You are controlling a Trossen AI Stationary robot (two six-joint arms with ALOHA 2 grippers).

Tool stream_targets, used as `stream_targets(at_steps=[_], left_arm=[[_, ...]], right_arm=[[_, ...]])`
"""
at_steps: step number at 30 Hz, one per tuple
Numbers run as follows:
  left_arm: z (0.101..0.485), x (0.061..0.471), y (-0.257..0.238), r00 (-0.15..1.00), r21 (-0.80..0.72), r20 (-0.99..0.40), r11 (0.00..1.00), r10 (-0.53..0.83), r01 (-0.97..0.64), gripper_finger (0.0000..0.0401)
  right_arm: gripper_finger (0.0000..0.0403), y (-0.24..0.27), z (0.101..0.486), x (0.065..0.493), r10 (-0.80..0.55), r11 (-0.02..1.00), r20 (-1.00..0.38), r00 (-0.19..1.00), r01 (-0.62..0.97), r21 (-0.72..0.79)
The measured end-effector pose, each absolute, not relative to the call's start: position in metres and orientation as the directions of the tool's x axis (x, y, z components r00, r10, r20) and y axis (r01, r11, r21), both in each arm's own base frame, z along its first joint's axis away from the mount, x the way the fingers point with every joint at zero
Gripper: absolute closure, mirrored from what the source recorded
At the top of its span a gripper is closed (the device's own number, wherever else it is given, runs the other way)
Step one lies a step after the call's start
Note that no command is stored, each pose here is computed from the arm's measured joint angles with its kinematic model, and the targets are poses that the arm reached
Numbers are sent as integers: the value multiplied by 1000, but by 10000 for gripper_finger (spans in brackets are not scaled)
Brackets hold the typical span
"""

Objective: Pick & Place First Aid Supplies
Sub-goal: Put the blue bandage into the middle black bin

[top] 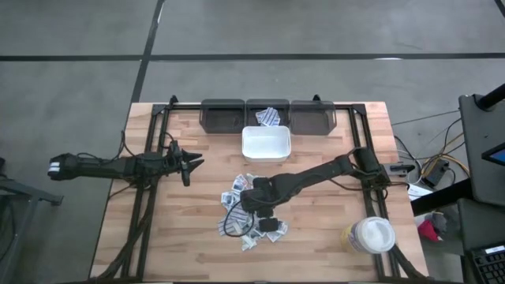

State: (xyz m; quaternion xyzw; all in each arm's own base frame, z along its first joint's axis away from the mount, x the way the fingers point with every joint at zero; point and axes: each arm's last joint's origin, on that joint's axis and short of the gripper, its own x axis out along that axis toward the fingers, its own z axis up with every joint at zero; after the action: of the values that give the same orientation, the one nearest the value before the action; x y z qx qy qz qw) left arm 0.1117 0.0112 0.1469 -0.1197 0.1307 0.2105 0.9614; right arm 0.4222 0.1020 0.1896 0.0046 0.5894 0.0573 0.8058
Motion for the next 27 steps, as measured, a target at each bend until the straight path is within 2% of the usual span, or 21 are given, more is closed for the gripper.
stream_targets(at_steps=[7, 10, 15, 19, 27], left_arm=[[147, 112, 11, 877, -175, -301, 883, 374, -436, 277], [147, 112, 11, 877, -175, -301, 883, 374, -436, 277], [147, 112, 11, 877, -175, -301, 882, 374, -437, 277], [147, 112, 11, 877, -175, -301, 882, 374, -437, 277], [147, 112, 11, 877, -175, -301, 882, 374, -437, 277]], right_arm=[[272, 79, 189, 426, 82, 961, -952, 294, 230, 153], [271, 72, 188, 426, 97, 929, -956, 277, 318, 187], [279, 66, 188, 427, 117, 895, -955, 273, 388, 221], [287, 62, 186, 427, 197, 856, -946, 257, 424, 294], [291, 61, 170, 419, 205, 809, -957, 206, 515, 284]])
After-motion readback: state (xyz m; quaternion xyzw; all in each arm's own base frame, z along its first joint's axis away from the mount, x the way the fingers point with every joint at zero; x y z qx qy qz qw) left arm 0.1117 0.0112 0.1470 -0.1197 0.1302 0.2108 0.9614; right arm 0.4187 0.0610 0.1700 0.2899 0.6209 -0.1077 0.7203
